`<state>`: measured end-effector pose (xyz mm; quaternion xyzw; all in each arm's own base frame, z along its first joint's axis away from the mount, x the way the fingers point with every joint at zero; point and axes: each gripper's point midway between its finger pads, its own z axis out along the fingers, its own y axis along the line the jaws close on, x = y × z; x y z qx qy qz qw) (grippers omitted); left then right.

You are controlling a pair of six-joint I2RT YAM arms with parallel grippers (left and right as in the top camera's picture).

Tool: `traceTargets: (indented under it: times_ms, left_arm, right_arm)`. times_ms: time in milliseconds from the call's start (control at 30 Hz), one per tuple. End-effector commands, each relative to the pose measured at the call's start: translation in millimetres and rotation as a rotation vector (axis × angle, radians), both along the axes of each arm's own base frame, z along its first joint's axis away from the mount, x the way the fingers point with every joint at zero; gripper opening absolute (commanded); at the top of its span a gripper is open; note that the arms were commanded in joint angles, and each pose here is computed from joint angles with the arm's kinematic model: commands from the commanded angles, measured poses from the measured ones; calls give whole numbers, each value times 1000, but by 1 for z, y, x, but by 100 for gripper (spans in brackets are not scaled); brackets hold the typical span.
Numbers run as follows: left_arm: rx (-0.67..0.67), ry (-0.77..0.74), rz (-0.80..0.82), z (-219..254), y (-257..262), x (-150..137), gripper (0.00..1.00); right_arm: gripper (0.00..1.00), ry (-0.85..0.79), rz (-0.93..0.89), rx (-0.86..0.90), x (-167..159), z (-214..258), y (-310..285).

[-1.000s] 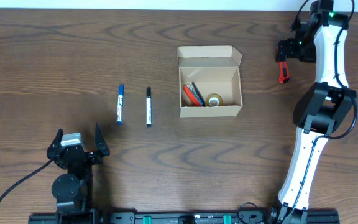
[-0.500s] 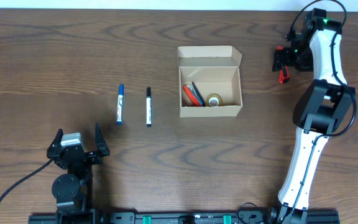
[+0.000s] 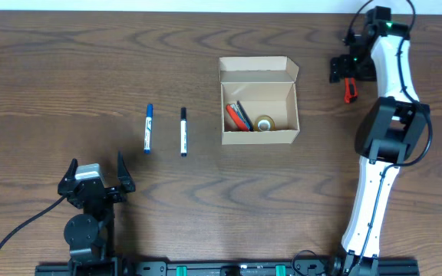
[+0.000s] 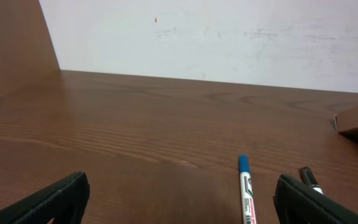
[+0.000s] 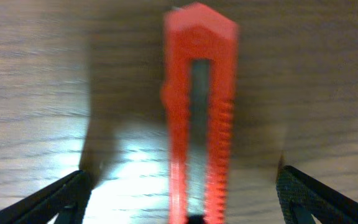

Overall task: Pack container
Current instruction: 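Lower the right gripper and grasp the red box cutter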

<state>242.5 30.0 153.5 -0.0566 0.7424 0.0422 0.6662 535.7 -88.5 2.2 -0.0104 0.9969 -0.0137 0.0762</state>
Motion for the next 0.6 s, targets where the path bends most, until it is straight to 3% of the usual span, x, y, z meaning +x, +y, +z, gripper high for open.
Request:
traceTargets:
  times_ms: [0, 200, 367, 567]
  left_arm:
    - [-14, 50, 12, -18, 2, -1, 95]
    - [-14, 50, 12, -18, 2, -1, 95]
    - [-14, 50, 12, -18, 2, -1, 95]
    - [-14, 50, 12, -18, 2, -1, 95]
  right_arm:
    - [91, 12, 26, -53, 0, -3, 5]
    - [88, 25, 21, -71, -3, -3, 1]
    - [53, 35, 21, -69, -5, -5, 2]
    - [18, 34, 18, -65, -5, -5, 2]
